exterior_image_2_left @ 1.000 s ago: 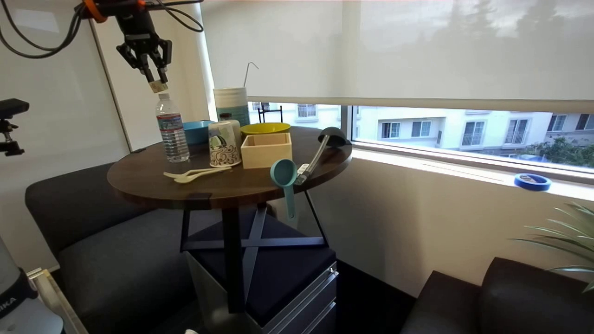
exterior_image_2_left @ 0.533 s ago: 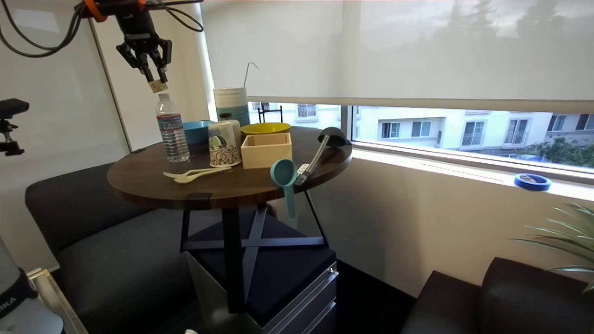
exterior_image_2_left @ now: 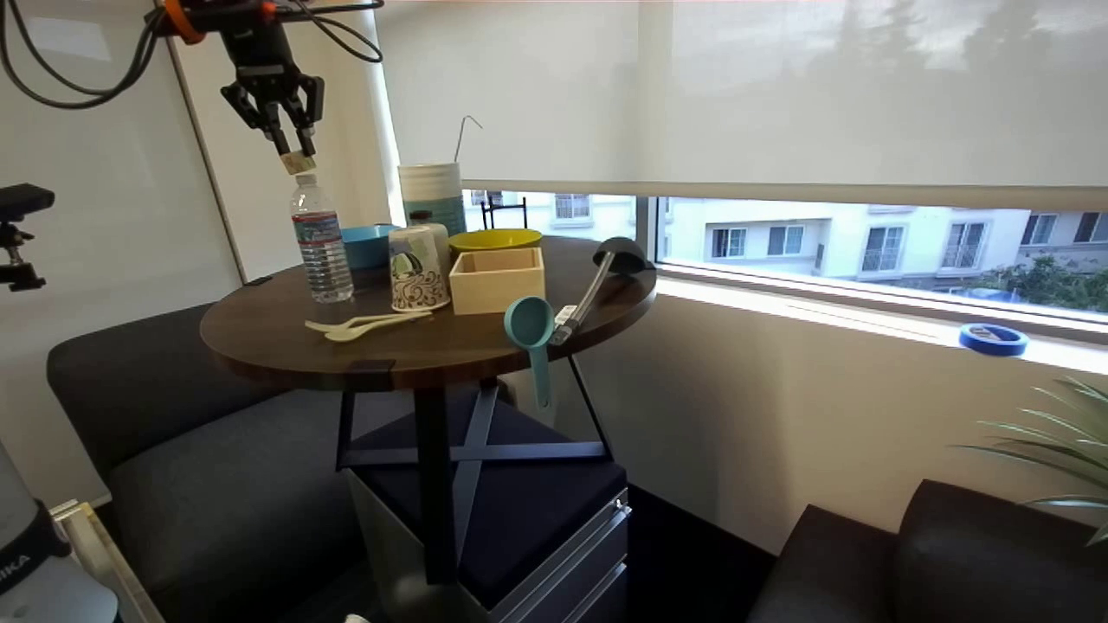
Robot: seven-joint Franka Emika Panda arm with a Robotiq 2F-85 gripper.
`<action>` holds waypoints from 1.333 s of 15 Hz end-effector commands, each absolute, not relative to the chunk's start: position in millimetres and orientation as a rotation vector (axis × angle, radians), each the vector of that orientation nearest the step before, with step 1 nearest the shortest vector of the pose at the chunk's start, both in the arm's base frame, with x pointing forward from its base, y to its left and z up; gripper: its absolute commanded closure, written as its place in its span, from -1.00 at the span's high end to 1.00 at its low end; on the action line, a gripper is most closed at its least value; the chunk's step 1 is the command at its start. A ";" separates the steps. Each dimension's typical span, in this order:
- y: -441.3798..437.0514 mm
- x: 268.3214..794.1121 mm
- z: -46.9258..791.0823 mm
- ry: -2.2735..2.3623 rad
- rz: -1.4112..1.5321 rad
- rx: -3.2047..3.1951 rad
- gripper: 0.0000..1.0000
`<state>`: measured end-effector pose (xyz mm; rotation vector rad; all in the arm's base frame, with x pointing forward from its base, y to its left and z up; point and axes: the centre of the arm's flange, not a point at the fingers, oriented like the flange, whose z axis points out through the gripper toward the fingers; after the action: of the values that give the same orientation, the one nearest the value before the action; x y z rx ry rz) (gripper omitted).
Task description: Put the block on the bottle
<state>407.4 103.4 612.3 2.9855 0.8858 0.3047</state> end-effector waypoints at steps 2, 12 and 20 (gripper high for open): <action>104.7 417.6 616.9 0.901 0.315 2.997 -0.80; 104.1 420.3 613.3 0.882 0.301 3.002 0.24; 99.1 415.5 621.2 0.867 0.350 2.993 1.00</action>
<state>413.8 100.7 610.0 2.9905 0.8717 0.2962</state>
